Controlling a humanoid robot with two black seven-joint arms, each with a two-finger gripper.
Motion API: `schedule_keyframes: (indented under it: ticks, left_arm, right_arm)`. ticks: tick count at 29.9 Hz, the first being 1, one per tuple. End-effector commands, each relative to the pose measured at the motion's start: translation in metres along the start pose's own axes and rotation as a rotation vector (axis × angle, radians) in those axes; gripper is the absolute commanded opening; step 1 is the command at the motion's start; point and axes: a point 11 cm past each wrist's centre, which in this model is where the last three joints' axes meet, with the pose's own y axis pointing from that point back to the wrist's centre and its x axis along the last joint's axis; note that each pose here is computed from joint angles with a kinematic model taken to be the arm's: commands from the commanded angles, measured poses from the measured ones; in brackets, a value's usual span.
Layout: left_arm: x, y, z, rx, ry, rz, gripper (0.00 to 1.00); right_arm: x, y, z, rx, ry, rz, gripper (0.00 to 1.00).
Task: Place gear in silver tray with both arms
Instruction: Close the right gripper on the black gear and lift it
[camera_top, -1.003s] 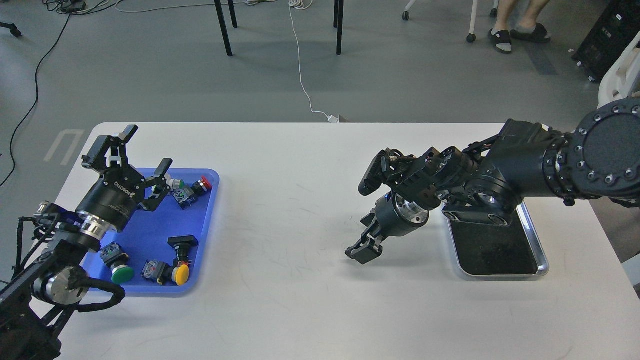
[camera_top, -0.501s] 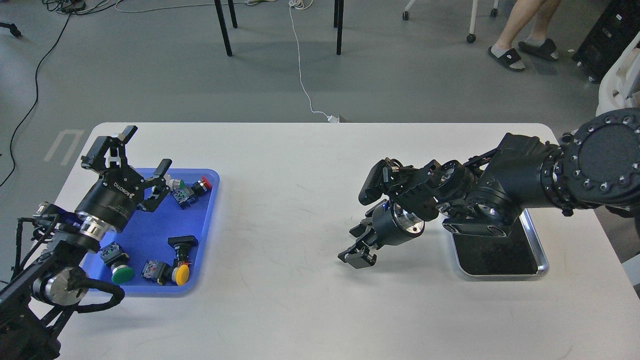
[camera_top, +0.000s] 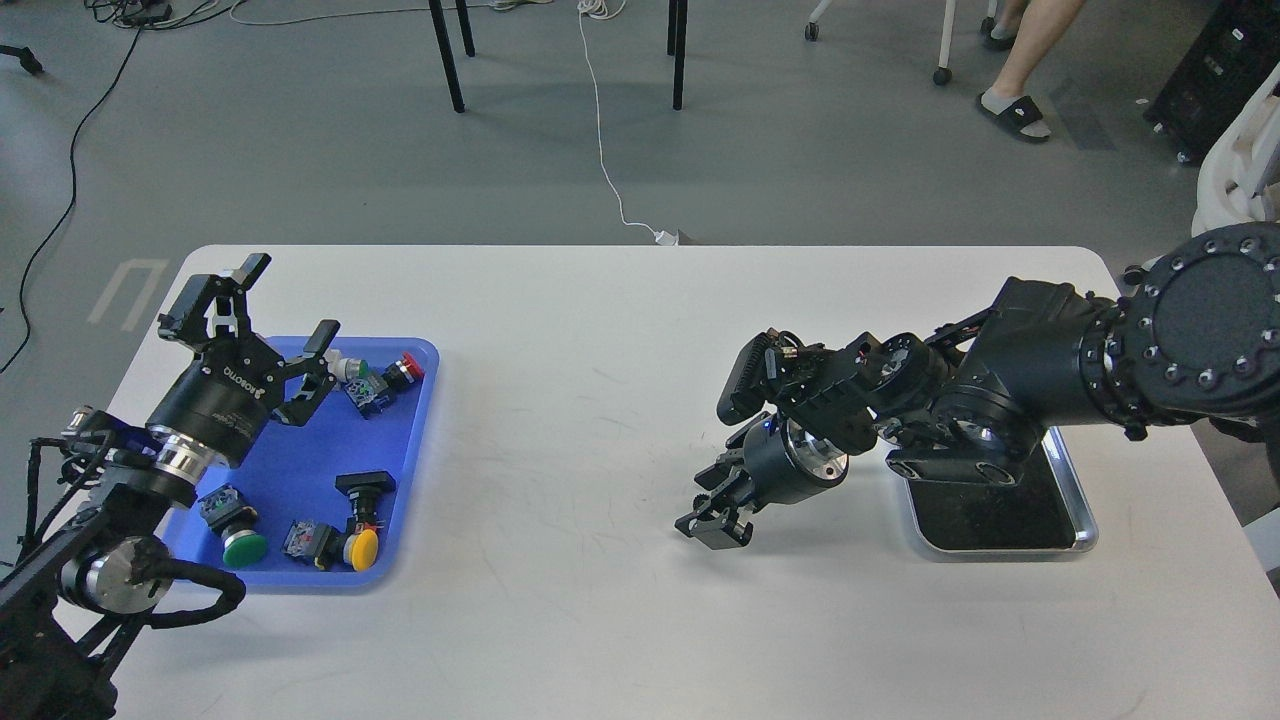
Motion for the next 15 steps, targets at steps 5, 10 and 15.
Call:
schedule_keyframes:
  ticks: [5,10,15]
  left_arm:
    - [0.0013,-0.0002,0.0024,-0.009,-0.001,0.005,0.98]
    - [0.0009,-0.0004,0.0019,-0.009,0.0,0.005,0.98]
    - [0.0009,-0.0004,0.0019,-0.009,0.0,0.005,0.98]
  right_arm:
    - [-0.0027,-0.001,0.0005,-0.001,-0.003,-0.004,0.43]
    - [-0.0039,-0.0009,0.0009,-0.002,0.0,-0.009,0.3]
    - [-0.004,-0.0009,0.0009,-0.002,-0.001,-0.011,0.21]
